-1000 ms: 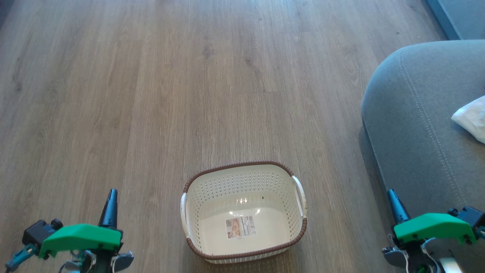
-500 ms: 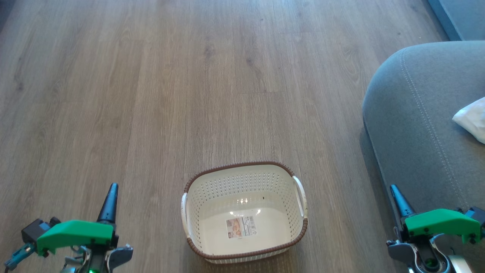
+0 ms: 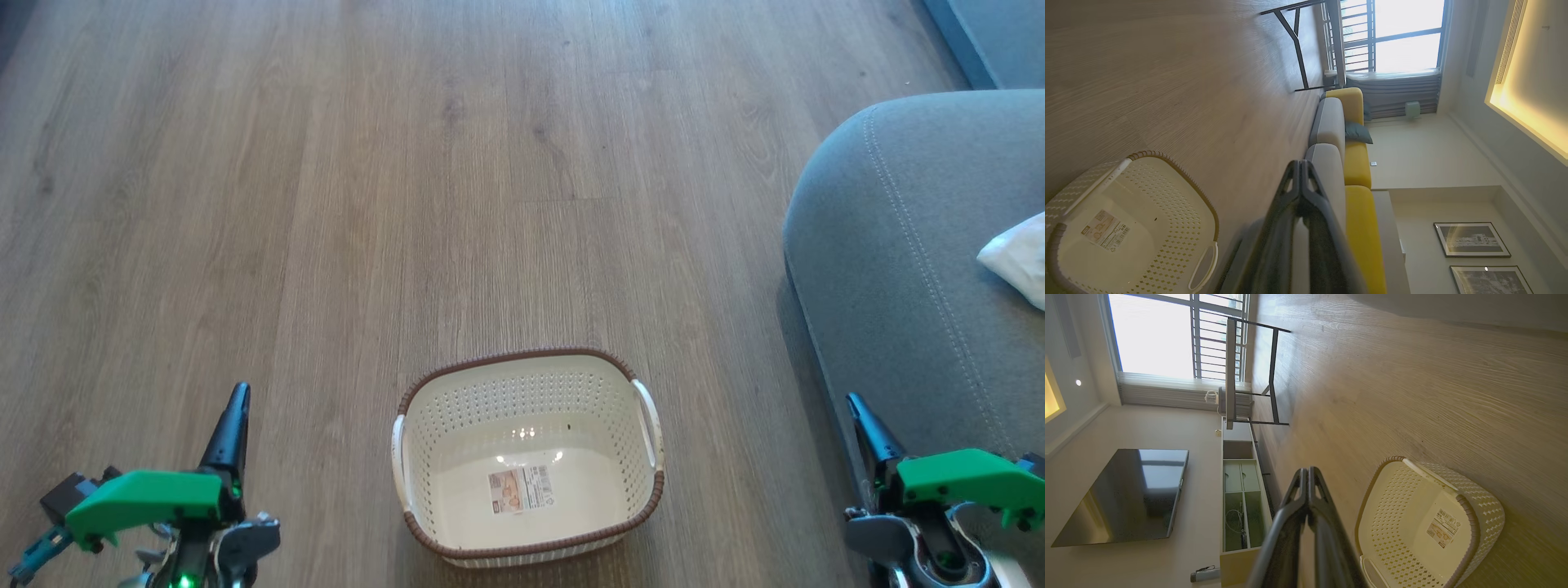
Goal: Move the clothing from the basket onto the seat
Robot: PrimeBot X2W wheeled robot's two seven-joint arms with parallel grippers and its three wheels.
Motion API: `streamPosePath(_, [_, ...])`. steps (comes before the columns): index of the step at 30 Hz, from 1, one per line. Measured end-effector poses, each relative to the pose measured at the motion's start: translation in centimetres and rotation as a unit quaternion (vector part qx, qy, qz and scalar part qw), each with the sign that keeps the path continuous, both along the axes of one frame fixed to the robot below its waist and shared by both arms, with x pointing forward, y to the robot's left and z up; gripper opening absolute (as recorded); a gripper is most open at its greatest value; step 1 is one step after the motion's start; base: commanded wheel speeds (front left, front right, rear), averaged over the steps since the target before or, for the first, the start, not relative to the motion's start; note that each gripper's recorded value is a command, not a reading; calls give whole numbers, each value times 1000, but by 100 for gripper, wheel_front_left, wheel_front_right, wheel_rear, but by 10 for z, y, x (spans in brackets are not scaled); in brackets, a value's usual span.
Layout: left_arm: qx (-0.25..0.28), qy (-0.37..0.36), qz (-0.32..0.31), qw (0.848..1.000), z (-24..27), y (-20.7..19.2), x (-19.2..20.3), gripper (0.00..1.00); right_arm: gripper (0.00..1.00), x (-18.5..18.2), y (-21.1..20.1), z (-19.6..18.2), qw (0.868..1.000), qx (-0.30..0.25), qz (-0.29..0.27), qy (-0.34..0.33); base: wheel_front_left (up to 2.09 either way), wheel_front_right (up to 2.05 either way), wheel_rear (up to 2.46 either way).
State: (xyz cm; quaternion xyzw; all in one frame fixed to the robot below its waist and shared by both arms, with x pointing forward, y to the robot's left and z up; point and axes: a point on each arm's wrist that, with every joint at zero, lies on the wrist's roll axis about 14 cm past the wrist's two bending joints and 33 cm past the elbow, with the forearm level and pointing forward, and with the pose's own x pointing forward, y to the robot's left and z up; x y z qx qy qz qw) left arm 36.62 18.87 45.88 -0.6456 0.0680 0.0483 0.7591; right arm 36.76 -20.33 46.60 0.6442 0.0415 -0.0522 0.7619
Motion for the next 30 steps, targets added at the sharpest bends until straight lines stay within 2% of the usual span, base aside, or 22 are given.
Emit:
streamPosePath(15, [-80, -28, 5, 996, 14, 0, 6, 0, 0, 6, -4, 11, 996, 82, -10, -22, 0, 0, 0])
streamPosePath(30, [-81, -29, 5, 996, 15, 0, 6, 0, 0, 6, -4, 11, 996, 84, -9, -22, 0, 0, 0])
